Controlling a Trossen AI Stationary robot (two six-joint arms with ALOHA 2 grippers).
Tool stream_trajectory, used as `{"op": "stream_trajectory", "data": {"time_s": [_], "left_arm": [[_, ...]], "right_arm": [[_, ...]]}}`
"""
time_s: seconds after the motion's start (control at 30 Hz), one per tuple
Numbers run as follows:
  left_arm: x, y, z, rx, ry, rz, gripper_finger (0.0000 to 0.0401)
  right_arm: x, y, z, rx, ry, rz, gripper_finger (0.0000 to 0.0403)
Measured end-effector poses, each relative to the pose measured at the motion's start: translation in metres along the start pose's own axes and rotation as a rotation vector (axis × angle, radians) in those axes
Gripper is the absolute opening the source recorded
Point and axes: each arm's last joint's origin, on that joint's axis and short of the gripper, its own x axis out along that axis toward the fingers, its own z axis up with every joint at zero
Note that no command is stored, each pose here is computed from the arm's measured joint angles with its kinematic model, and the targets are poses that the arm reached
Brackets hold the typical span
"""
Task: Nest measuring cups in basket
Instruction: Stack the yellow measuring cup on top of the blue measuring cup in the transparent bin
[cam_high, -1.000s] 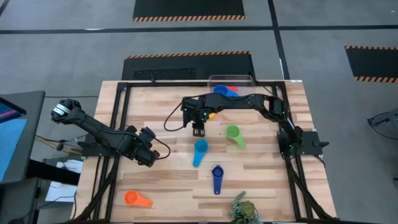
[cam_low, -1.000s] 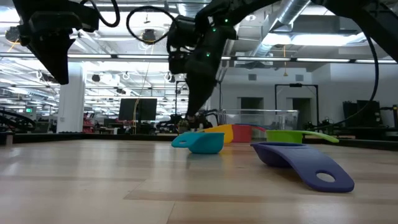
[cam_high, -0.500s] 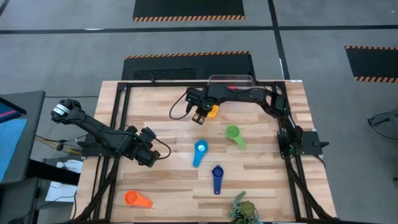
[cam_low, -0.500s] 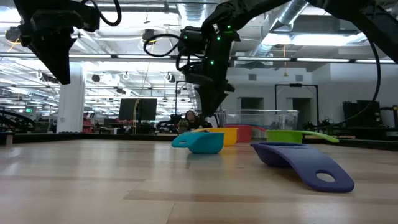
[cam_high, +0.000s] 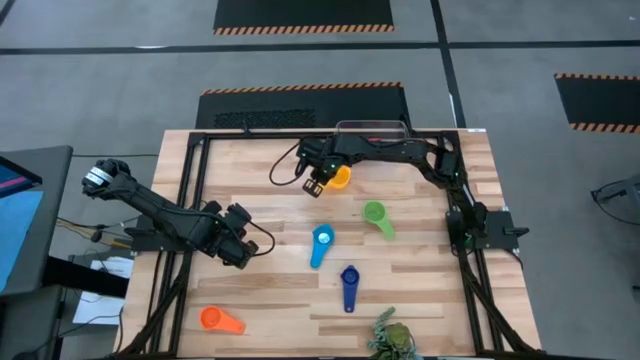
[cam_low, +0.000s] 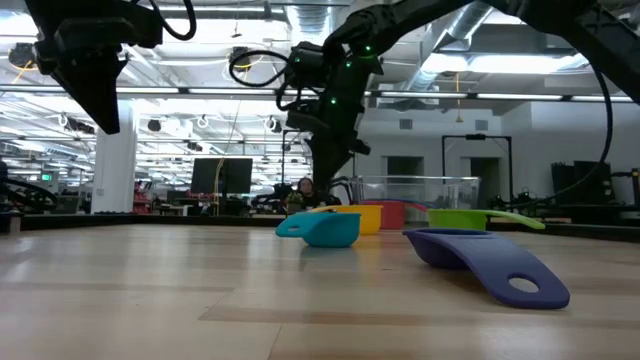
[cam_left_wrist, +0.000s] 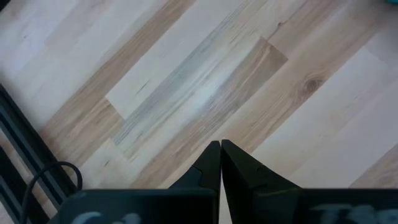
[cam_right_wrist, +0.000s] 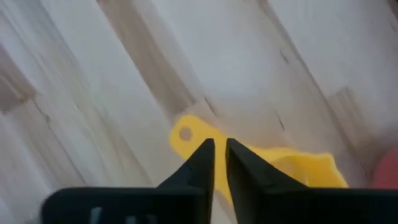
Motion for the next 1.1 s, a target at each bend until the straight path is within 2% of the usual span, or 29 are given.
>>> {"op": "stream_trajectory", "data": {"time_s": [0.17, 0.37, 0.43, 0.57, 0.63, 0.77, 0.9, 0.97, 1.07, 1.1], "left_arm": [[0.0, 0.0, 0.0, 0.0, -0.003, 0.001, 0.0], [0.0, 0.0, 0.001, -0.014, -0.035, 0.012, 0.0], [0.0, 0.001, 0.002, -0.054, -0.053, 0.017, 0.0], [0.002, 0.003, 0.007, -0.128, -0.134, 0.049, 0.0], [0.004, 0.005, 0.012, -0.148, -0.135, 0.066, 0.0], [0.01, 0.011, 0.022, -0.149, -0.149, 0.105, 0.0], [0.018, 0.014, 0.043, -0.165, -0.237, 0.128, 0.0], [0.027, 0.014, 0.064, -0.152, -0.23, 0.053, 0.0], [0.051, 0.007, 0.105, -0.11, -0.236, -0.151, 0.0], [0.061, 0.007, 0.118, -0.095, -0.252, -0.186, 0.0]], "right_arm": [[0.0, 0.002, 0.006, 0.026, -0.062, 0.016, 0.0009], [0.001, 0.0, 0.009, 0.082, -0.085, 0.022, 0.0012], [0.009, 0.002, 0.008, 0.082, -0.072, 0.023, 0.0006], [0.006, 0.029, -0.002, 0.013, -0.032, 0.105, 0.0011], [-0.017, 0.052, -0.014, -0.094, -0.004, 0.131, 0.0013], [-0.086, 0.089, -0.044, -0.25, -0.018, 0.101, 0.0006], [-0.159, 0.113, -0.082, -0.225, -0.084, 0.067, 0.001], [-0.191, 0.122, -0.102, -0.174, -0.139, 0.07, 0.0011], [-0.229, 0.135, -0.13, -0.085, -0.239, 0.069, 0.0006], [-0.238, 0.138, -0.138, -0.059, -0.275, 0.06, 0.0005]]}}
